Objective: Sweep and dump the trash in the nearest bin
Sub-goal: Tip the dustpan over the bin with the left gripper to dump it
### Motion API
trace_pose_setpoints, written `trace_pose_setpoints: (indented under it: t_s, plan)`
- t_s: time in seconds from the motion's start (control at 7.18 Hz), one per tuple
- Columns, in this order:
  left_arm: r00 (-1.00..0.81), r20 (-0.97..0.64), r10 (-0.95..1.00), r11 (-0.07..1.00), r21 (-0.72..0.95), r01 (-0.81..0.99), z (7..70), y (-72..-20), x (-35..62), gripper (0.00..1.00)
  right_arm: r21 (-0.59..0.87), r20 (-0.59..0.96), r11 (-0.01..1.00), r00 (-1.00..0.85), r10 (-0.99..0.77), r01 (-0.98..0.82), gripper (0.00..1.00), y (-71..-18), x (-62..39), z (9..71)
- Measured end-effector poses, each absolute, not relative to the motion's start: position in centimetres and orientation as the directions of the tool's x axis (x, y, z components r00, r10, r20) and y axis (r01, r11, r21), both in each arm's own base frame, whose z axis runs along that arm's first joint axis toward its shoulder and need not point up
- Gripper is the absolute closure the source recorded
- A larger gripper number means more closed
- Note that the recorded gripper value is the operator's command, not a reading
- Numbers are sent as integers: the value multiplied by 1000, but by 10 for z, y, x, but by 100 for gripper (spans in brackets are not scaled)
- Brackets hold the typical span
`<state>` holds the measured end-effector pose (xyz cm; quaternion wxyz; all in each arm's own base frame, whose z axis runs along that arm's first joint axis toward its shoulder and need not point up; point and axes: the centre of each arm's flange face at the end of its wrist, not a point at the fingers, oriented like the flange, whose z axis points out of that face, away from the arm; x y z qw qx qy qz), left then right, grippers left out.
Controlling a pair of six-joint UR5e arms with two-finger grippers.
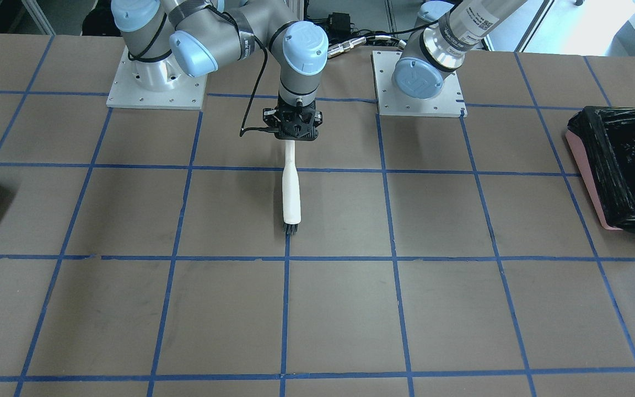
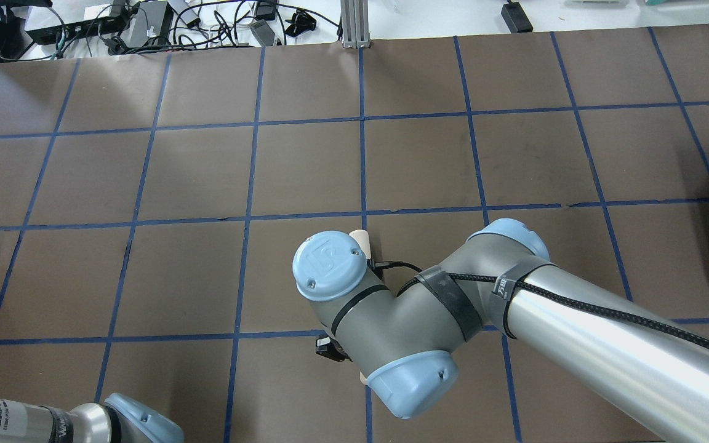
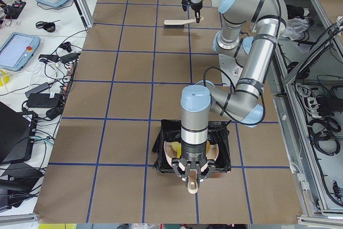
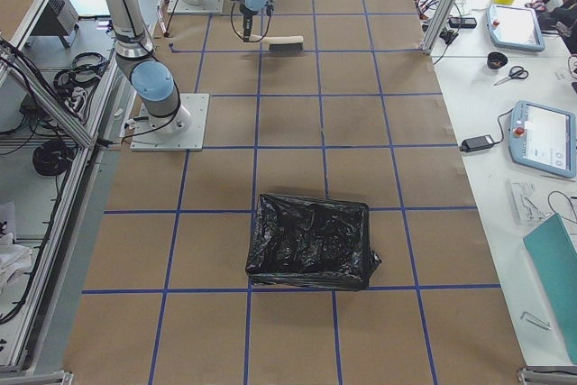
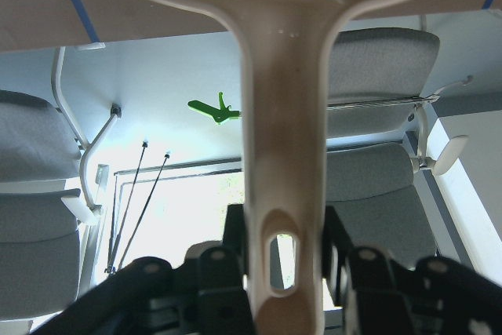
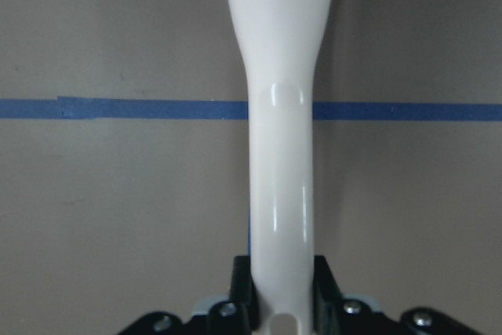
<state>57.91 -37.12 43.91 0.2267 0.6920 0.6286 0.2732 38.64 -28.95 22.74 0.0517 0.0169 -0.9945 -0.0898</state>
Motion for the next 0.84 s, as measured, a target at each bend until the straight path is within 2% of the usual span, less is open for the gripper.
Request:
trace_pose_setpoints:
  t_s: [0.14, 0.42, 0.84]
  plan:
    - [88, 118, 989, -145, 684, 715, 441, -368, 569, 100, 185, 103, 982, -993, -51, -31, 40, -290, 386, 225]
    - [137, 150, 979, -203, 706, 679, 451, -374, 553, 100, 191, 104, 980, -992, -70, -50, 28, -291, 387, 222]
    - [169, 150, 974, -225, 705, 672, 460, -386, 539, 100, 177, 108, 982, -991, -78, -58, 5, -294, 387, 225]
